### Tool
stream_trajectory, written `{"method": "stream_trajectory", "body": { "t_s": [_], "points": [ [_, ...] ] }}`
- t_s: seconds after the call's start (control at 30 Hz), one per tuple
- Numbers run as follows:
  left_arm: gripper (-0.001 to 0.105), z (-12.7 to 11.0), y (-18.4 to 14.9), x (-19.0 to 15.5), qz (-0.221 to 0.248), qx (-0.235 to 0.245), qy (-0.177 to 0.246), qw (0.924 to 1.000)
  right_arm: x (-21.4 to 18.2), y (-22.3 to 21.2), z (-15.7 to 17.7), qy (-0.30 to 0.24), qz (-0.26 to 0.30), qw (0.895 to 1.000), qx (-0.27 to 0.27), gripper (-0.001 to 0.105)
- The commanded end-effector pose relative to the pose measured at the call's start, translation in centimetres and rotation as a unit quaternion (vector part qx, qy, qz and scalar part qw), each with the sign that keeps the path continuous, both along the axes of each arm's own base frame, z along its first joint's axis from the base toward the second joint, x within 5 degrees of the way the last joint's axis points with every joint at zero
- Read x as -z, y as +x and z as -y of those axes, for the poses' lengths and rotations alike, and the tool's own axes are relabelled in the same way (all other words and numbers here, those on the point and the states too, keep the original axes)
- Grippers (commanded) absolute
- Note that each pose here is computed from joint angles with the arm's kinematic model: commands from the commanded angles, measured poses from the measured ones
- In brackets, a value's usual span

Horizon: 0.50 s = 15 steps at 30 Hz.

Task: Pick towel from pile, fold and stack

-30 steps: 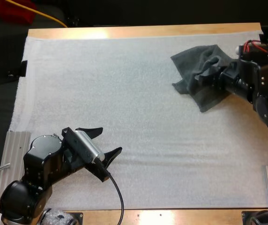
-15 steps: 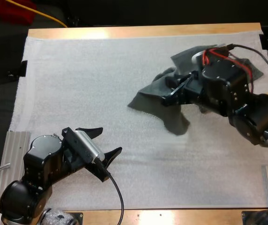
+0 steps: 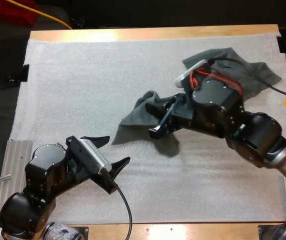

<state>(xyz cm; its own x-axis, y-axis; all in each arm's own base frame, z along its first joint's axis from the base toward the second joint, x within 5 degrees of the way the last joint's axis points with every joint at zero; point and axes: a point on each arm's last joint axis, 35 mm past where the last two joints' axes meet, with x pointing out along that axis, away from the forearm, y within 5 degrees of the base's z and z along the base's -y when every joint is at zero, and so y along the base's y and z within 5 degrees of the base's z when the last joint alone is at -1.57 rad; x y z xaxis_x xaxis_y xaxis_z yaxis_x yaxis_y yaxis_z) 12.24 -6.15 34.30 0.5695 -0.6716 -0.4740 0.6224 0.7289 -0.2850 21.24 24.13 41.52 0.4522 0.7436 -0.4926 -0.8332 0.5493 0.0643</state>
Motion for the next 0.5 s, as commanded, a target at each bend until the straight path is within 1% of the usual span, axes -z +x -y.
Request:
{"method": "stream_trajectory", "body": {
  "t_s": [0.0,0.07,0.23,0.4,0.47],
  "points": [
    [0.069,0.1,0.0,-0.4,0.008,0.004,-0.005,1.0000,-0.4,0.0,-0.2,0.007,0.009,1.000,-0.012,0.002],
    [0.069,0.1,0.0,-0.4,0.008,0.004,-0.005,1.0000,0.1,0.2,-0.5,0.001,0.003,1.000,-0.020,0.002],
    [0.069,0.1,0.0,-0.4,0.008,0.004,-0.005,1.0000,2.0,0.6,-0.8,-0.026,-0.013,0.999,-0.020,0.002],
    [0.069,0.1,0.0,-0.4,0.008,0.004,-0.005,1.0000,3.9,0.9,-0.7,-0.086,-0.022,0.996,-0.004,0.002],
    [0.069,0.1,0.0,-0.4,0.008,0.004,-0.005,1.0000,4.8,0.9,-0.5,-0.132,-0.022,0.991,0.008,0.002]
  ]
}}
